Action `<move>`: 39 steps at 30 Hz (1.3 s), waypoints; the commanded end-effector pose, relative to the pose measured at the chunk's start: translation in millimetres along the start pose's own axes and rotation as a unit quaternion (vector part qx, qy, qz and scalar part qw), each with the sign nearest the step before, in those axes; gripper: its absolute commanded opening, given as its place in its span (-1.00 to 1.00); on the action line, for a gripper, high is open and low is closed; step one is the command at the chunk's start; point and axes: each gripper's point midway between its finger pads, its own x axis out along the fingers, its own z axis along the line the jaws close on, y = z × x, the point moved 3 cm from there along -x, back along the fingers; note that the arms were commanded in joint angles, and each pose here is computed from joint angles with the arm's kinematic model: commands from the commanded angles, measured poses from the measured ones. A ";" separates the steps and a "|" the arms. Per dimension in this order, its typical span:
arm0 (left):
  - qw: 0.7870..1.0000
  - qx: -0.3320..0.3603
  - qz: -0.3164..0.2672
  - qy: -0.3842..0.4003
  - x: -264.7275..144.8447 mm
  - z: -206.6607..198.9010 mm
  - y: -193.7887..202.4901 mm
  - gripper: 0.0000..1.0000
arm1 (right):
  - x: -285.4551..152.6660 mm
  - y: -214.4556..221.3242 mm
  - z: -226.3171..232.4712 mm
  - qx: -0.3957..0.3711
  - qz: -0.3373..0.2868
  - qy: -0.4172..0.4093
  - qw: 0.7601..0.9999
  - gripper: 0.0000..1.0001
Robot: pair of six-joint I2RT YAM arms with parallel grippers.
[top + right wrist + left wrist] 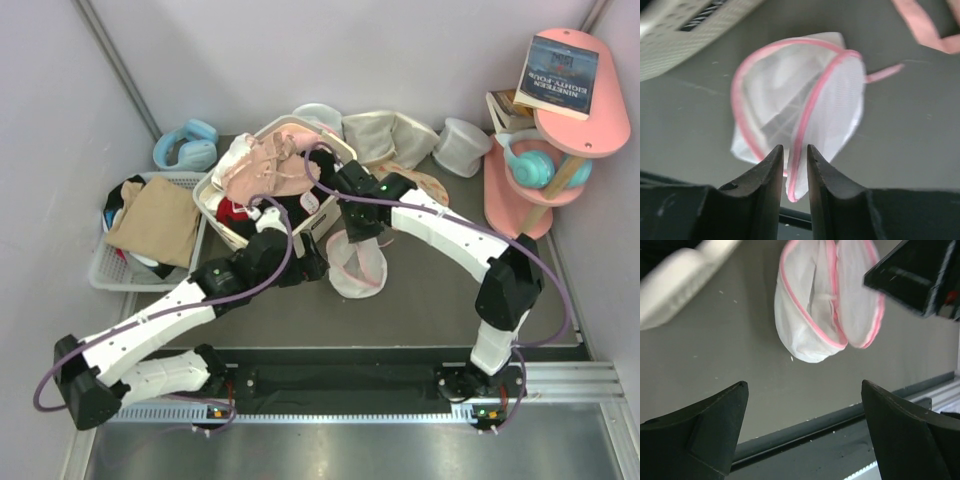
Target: Unzip the laundry bag and remove the bra
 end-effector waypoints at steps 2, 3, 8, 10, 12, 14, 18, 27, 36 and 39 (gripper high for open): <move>0.997 -0.001 -0.057 -0.044 -32.5 23.7 -17.7 0.98 | -13.1 -14.5 57.4 0.033 -0.027 -0.134 0.990 -0.41; 0.996 0.000 -0.067 -0.051 -35.7 25.6 -21.8 0.98 | -17.3 -15.4 62.3 0.034 -0.032 -0.151 0.987 -0.26; 0.995 0.004 -0.086 -0.056 -46.7 21.7 -36.0 0.98 | -46.2 -13.2 77.2 0.040 -0.063 -0.248 0.966 0.50; 0.994 0.006 -0.090 -0.057 -47.4 20.4 -39.9 0.98 | -49.1 -9.0 70.5 0.045 -0.068 -0.250 0.965 0.72; 0.993 0.006 -0.099 -0.057 -49.3 18.5 -45.7 0.98 | -59.0 -7.6 59.4 0.050 -0.081 -0.250 0.964 0.84; 0.993 0.004 -0.104 -0.059 -50.1 18.7 -50.0 0.98 | -67.4 -10.8 43.5 0.059 -0.098 -0.248 0.962 0.89; 0.992 0.000 -0.114 -0.054 -54.6 16.6 -59.1 0.98 | -63.6 -6.0 7.4 0.081 -0.103 -0.231 0.964 0.94; 0.991 0.006 -0.134 -0.018 -71.5 6.3 -75.9 0.98 | -75.9 -1.0 -44.1 0.079 -0.162 -0.219 0.959 0.96; 0.985 0.011 -0.159 -0.059 -86.7 12.0 -92.4 0.98 | -97.4 5.9 -55.7 0.097 -0.237 -0.221 0.941 0.97; 0.985 0.011 -0.160 -0.062 -87.8 12.5 -93.1 0.98 | -95.7 9.6 -56.9 0.101 -0.237 -0.219 0.941 0.98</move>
